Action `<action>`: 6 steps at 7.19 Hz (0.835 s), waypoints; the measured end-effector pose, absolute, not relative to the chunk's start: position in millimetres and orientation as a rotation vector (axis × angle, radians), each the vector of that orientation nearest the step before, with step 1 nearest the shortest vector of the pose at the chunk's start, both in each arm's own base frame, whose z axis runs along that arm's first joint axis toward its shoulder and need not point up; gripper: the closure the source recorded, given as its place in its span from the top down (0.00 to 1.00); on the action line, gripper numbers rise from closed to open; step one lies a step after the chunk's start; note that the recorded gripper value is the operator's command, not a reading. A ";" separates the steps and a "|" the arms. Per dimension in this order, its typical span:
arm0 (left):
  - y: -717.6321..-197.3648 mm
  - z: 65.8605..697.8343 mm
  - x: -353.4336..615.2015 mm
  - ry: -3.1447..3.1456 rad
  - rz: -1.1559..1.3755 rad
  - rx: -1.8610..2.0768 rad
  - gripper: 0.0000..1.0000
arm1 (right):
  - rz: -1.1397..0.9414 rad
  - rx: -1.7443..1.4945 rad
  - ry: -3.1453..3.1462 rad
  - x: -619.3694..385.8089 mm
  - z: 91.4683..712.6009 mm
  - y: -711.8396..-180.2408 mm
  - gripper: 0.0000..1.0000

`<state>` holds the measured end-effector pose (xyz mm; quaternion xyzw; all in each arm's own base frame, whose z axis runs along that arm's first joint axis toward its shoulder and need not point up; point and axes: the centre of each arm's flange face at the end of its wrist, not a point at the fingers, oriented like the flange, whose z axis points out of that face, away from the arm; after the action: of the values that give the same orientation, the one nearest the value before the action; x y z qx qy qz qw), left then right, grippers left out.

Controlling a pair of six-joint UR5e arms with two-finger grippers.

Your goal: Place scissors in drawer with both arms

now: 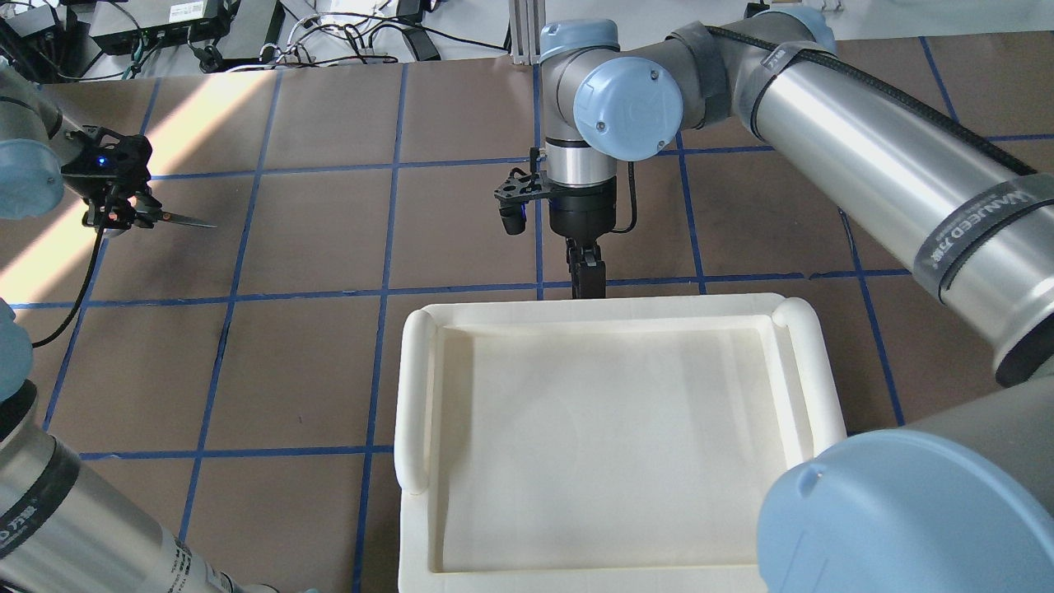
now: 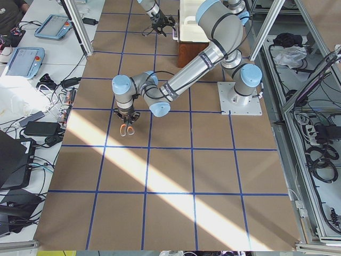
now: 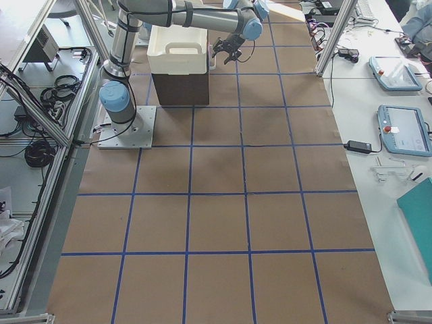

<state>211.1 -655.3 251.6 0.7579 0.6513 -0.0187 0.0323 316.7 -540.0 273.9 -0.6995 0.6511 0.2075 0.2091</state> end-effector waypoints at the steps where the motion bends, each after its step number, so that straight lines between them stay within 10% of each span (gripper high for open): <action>1: -651.8 270.7 200.5 2.000 -0.058 2.342 0.00 | 0.575 -1.948 1.812 317.0 272.5 -539.6 0.52; 6: -632.3 330.9 165.2 1.992 -0.043 2.378 0.00 | 0.562 -1.977 1.822 316.8 278.5 -544.9 0.44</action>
<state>165.2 -632.3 330.9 0.7665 0.6418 -0.0137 0.0196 316.8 -544.9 278.5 -0.7058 0.6505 0.2006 0.1962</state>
